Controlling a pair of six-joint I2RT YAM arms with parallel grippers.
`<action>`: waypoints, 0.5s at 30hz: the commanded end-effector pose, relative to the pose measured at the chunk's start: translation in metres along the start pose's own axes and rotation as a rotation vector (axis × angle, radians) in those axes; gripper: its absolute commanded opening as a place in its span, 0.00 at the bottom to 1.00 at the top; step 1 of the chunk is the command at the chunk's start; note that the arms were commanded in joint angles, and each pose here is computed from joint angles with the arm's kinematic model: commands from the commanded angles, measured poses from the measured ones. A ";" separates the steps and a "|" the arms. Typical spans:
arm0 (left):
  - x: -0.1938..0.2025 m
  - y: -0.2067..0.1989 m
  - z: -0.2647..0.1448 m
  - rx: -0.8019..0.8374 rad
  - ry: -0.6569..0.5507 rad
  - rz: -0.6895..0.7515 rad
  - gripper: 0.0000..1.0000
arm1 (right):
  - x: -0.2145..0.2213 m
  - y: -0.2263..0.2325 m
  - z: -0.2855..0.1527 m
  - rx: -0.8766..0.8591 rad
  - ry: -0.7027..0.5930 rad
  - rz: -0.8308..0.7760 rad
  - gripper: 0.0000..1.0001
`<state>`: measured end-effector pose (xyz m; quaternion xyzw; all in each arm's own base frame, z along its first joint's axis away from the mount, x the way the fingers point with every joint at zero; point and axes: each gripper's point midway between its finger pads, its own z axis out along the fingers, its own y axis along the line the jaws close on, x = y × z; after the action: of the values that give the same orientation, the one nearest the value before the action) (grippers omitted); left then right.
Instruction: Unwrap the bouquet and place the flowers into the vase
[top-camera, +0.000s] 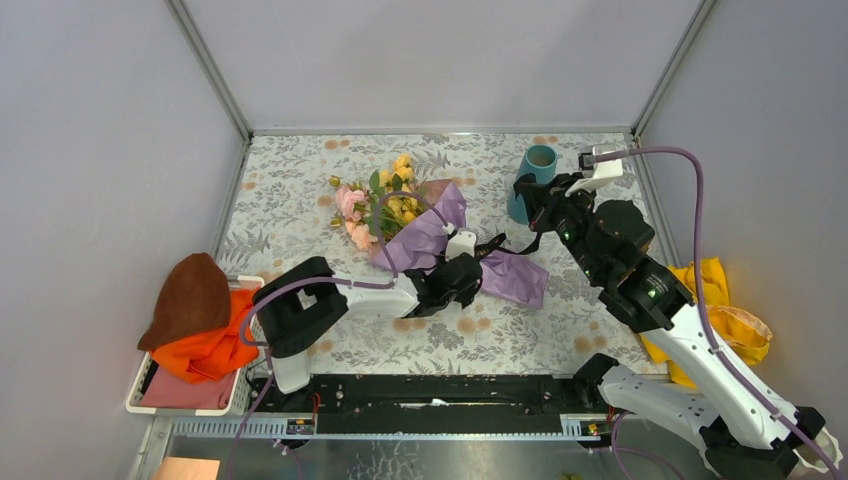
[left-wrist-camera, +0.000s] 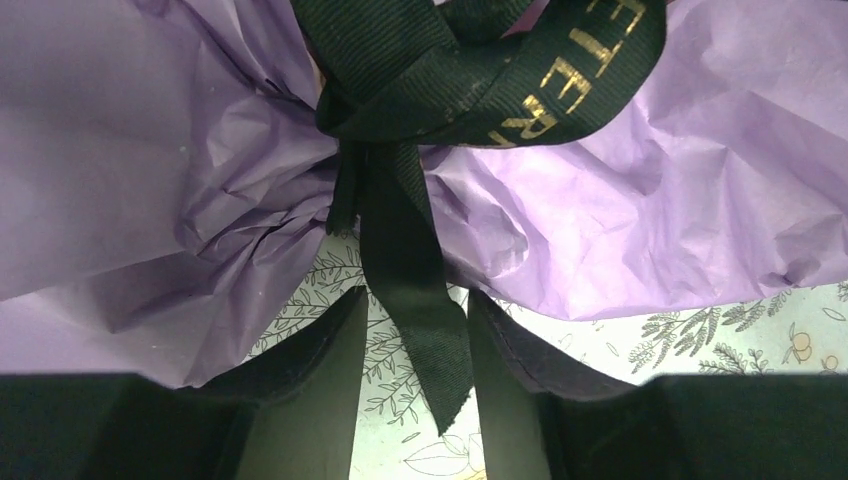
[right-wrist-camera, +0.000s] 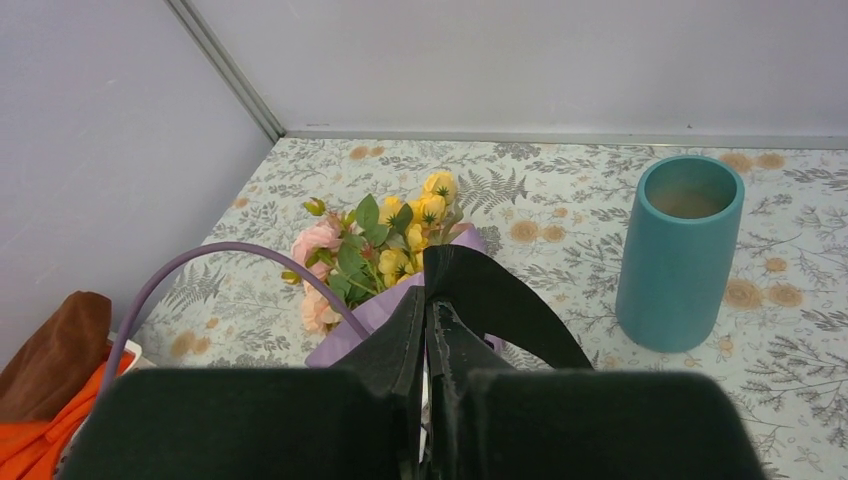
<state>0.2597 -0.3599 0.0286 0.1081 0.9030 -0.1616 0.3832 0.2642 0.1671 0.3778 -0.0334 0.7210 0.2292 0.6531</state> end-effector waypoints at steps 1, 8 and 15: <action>-0.012 -0.003 0.006 -0.014 -0.056 -0.007 0.43 | -0.013 0.013 0.000 -0.055 -0.057 0.050 0.07; -0.014 -0.003 0.001 -0.019 -0.050 -0.014 0.16 | -0.008 0.013 0.003 -0.054 -0.047 0.059 0.08; -0.024 0.014 -0.039 -0.035 -0.063 -0.071 0.00 | -0.003 0.010 0.005 -0.040 -0.037 0.055 0.08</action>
<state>0.2577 -0.3523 0.0343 0.0986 0.9048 -0.1560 0.3837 0.2645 0.1742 0.3673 -0.0312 0.7259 0.2446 0.6421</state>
